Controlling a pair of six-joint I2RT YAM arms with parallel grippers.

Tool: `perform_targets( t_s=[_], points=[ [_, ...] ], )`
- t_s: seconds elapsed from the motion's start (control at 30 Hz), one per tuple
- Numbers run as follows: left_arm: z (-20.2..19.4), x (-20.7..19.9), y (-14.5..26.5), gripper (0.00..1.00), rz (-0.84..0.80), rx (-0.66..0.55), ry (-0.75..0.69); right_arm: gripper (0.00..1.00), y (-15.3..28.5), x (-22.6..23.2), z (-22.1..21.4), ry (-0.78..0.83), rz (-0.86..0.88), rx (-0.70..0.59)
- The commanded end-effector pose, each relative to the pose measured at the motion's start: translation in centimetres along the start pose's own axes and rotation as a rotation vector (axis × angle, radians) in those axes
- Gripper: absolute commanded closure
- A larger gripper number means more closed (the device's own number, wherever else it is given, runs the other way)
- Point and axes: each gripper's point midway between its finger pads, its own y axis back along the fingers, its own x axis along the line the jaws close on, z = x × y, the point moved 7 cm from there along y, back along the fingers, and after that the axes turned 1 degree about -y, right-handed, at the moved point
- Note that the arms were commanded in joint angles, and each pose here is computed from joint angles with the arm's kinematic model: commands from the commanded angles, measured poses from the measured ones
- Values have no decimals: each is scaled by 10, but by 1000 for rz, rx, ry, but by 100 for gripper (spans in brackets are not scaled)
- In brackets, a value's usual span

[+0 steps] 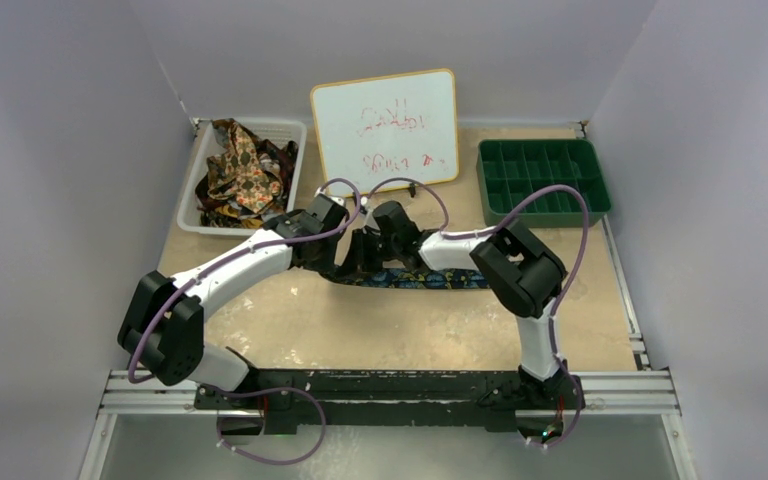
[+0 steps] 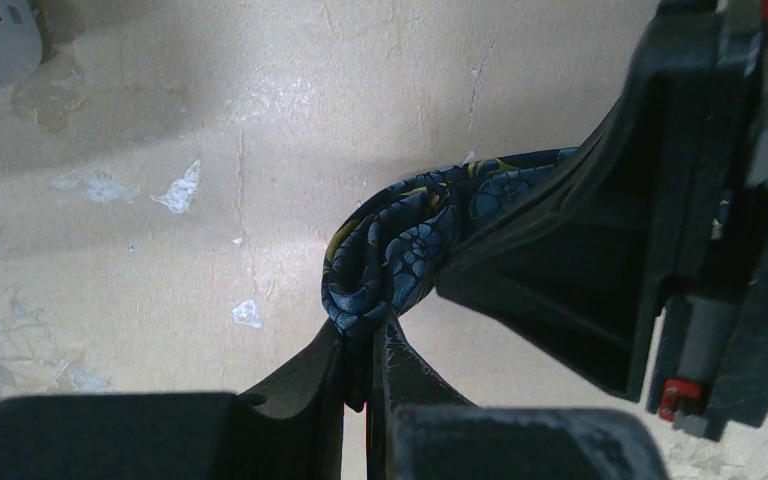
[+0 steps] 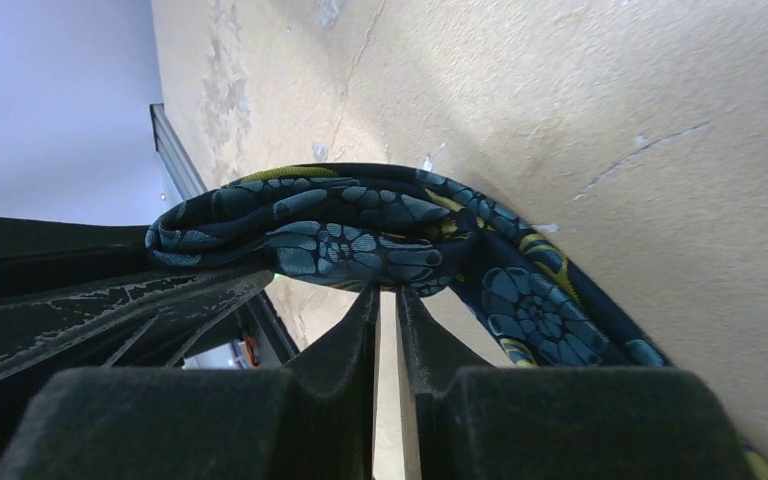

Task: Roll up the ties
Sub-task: Roll the tie at the center of the board.

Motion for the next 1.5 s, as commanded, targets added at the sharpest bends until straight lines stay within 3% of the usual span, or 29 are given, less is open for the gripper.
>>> perform_targets(
  t_s=[0.0, 0.37, 0.73, 1.07, 1.47],
  points=[
    [9, -2, 4, 100, -9, -40, 11, 87, -7, 5, 0, -6, 19, 0],
    [10, -5, 12, 100, -59, -61, -3, 89, -14, -3, 5, -24, 19, 14],
    [11, -3, 10, 100, -31, -60, 1, 90, 17, 8, -6, -40, 25, -56],
    [12, -5, 7, 100, -34, -56, 2, 93, -3, -5, 11, -64, -36, -73],
    [19, -7, 7, 100, -52, -82, -12, 91, -16, -14, 16, -48, 2, -31]
  ],
)
